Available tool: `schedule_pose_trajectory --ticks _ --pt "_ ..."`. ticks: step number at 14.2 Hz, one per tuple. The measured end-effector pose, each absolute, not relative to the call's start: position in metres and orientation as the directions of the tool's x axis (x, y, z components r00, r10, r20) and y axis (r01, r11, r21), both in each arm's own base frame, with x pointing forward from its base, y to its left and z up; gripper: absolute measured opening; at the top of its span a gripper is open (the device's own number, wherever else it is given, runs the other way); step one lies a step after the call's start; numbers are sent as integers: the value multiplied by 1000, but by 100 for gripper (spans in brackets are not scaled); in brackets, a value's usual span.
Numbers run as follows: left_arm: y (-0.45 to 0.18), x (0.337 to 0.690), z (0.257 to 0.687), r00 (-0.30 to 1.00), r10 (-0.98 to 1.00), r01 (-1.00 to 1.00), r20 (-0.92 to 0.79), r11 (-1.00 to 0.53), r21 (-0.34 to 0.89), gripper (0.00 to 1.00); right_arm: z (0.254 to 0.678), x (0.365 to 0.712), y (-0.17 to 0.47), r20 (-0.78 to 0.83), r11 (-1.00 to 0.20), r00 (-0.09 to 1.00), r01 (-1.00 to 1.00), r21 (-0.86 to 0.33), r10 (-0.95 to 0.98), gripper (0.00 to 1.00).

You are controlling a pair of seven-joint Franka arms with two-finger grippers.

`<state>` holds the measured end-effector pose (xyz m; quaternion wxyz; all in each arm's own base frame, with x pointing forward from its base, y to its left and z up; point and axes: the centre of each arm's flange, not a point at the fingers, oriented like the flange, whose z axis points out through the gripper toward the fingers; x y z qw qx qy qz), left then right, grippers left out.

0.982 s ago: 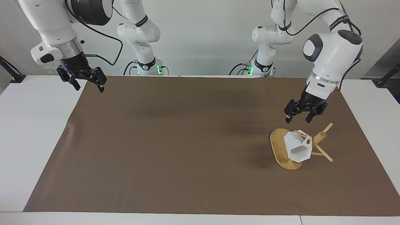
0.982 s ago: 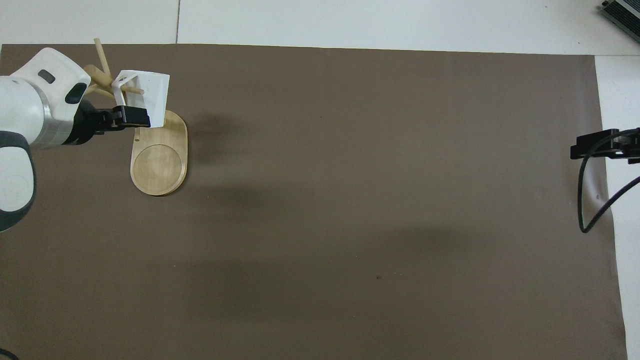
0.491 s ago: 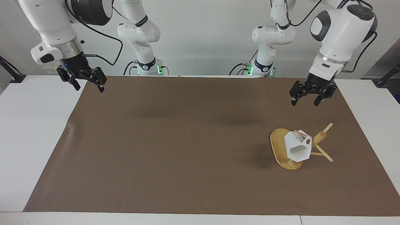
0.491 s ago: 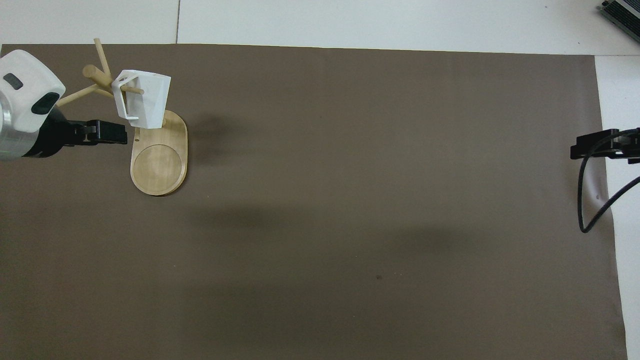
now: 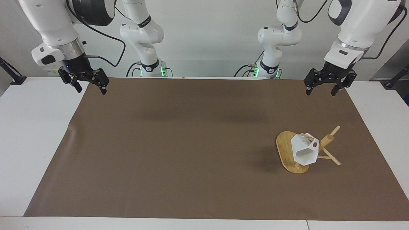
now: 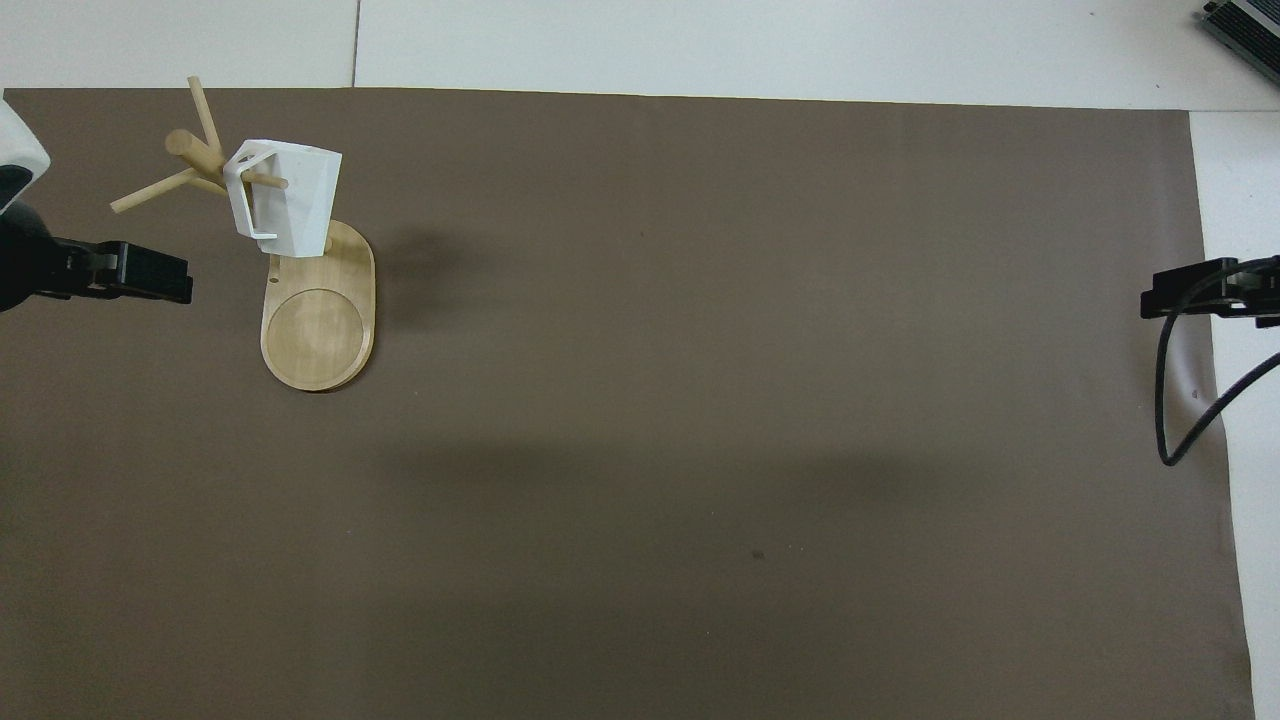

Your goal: Hang cup on rack

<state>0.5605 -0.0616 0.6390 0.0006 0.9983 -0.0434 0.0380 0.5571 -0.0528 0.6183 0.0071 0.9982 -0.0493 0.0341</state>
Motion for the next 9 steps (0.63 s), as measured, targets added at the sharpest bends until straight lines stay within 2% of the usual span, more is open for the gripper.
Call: schedule_pose_trajectory --ticks 4,9 --pt "-50 567 645 992 -118 -118 46 -993 -4 100 618 557 -53 69 -995 993 -99 11 -98 100" --pt "-52 558 649 989 -145 -145 19 -989 -8 100 618 557 -53 69 -995 993 -99 11 -98 100"
